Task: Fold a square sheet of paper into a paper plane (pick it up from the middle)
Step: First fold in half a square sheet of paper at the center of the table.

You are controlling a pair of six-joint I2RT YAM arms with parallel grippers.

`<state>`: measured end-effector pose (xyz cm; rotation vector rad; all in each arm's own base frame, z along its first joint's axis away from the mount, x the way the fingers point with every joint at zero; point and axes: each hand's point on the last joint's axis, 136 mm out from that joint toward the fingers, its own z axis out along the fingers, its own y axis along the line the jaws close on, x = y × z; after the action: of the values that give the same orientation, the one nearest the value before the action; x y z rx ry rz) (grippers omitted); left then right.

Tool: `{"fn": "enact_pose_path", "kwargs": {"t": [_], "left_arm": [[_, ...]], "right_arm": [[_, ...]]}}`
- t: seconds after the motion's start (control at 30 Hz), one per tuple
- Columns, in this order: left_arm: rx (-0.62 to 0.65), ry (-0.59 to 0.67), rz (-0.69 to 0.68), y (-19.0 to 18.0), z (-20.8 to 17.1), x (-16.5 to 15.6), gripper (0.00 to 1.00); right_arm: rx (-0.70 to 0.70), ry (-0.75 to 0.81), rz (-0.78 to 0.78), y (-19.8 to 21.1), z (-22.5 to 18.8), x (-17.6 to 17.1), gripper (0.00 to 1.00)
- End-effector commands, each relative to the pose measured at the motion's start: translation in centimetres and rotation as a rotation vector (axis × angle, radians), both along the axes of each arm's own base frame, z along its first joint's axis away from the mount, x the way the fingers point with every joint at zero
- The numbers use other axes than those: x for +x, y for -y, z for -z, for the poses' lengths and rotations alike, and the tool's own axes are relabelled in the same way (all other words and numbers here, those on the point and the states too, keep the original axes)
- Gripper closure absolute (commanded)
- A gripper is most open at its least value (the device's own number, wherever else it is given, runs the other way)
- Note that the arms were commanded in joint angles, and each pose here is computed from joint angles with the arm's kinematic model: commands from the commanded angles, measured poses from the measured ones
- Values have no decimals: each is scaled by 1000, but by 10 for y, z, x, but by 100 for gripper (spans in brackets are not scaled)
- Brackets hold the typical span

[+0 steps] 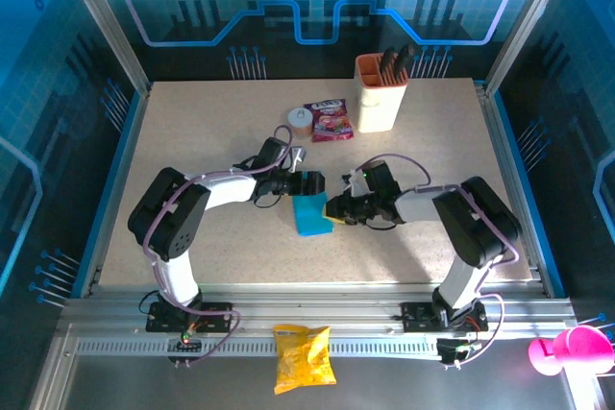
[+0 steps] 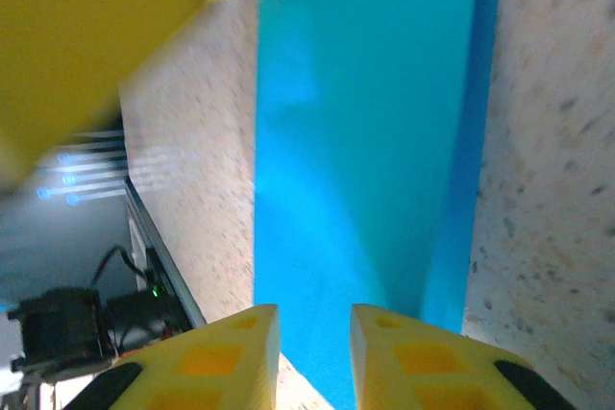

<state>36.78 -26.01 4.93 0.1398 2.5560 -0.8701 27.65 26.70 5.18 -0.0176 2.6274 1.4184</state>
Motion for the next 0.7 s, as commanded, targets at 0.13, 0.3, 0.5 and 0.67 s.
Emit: {"fn": "enact_pose_path", "kwargs": {"t": [0.13, 0.3, 0.5, 0.67], "left_arm": [[11, 1, -6, -6, 9, -3, 9], [11, -4, -7, -6, 11, -3, 9], [18, -7, -5, -7, 13, -3, 10], [20, -10, -3, -7, 14, -4, 10]], "right_arm": [[-69, 50, 44, 24, -15, 13, 69], [-60, 29, 15, 13, -7, 6, 67], [-60, 19, -27, -6, 1, -3, 66], [-59, 18, -29, -9, 2, -1, 66]]}}
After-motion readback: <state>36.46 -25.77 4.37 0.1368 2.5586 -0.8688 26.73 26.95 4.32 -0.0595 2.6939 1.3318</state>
